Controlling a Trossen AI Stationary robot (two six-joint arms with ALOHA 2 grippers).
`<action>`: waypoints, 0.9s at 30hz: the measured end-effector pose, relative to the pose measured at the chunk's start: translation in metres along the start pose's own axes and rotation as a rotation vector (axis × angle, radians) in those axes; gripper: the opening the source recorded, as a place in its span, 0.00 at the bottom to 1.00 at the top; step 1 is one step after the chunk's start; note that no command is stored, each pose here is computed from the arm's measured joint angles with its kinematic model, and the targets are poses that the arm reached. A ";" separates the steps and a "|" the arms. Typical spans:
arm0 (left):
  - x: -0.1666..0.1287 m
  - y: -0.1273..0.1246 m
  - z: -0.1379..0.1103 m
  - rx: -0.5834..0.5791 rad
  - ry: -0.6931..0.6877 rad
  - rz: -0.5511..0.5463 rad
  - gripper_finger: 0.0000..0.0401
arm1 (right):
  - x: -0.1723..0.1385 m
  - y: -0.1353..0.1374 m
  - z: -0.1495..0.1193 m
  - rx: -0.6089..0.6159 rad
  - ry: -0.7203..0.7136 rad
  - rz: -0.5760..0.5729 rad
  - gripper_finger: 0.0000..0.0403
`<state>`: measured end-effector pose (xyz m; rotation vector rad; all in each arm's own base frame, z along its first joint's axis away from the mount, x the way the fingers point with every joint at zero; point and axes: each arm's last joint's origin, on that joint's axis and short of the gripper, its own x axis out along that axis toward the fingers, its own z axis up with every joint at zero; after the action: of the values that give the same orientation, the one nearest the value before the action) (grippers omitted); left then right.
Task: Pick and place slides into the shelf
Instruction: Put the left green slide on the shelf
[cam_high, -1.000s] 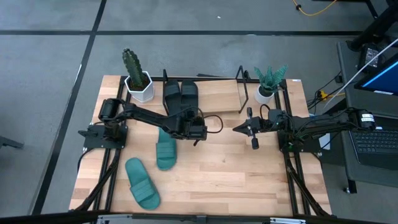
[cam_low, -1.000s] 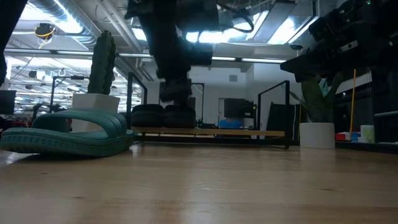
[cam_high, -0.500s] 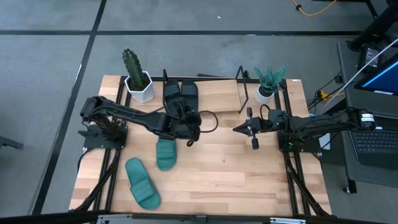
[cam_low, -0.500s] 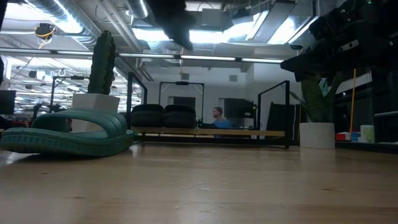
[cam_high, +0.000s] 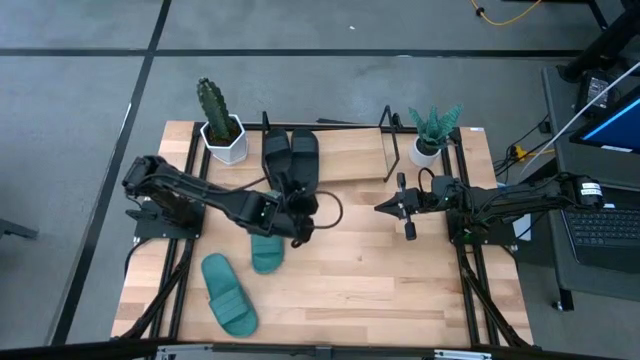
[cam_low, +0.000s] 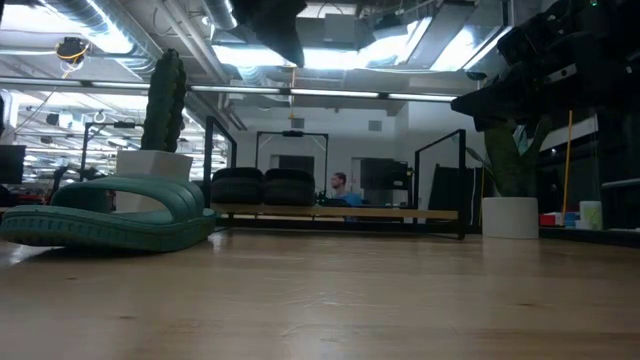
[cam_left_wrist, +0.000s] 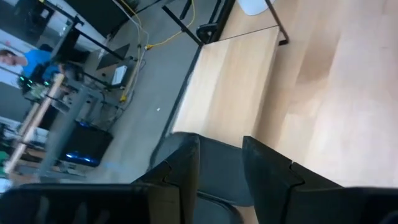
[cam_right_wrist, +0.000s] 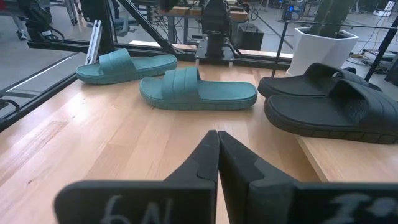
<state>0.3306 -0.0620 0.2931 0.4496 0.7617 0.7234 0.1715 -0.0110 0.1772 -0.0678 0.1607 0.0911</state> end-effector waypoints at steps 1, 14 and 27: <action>-0.003 -0.003 -0.004 -0.017 -0.004 -0.001 0.28 | 0.000 0.000 0.000 0.000 0.000 0.000 0.03; -0.040 -0.056 -0.053 -0.182 -0.133 0.028 0.28 | 0.000 0.000 0.000 -0.021 0.000 0.000 0.03; -0.091 -0.096 -0.096 -0.262 -0.252 -0.175 0.28 | 0.000 0.000 0.002 -0.021 -0.016 -0.001 0.03</action>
<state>0.2533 -0.1829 0.2147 0.2270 0.4554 0.5794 0.1717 -0.0109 0.1787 -0.0878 0.1443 0.0925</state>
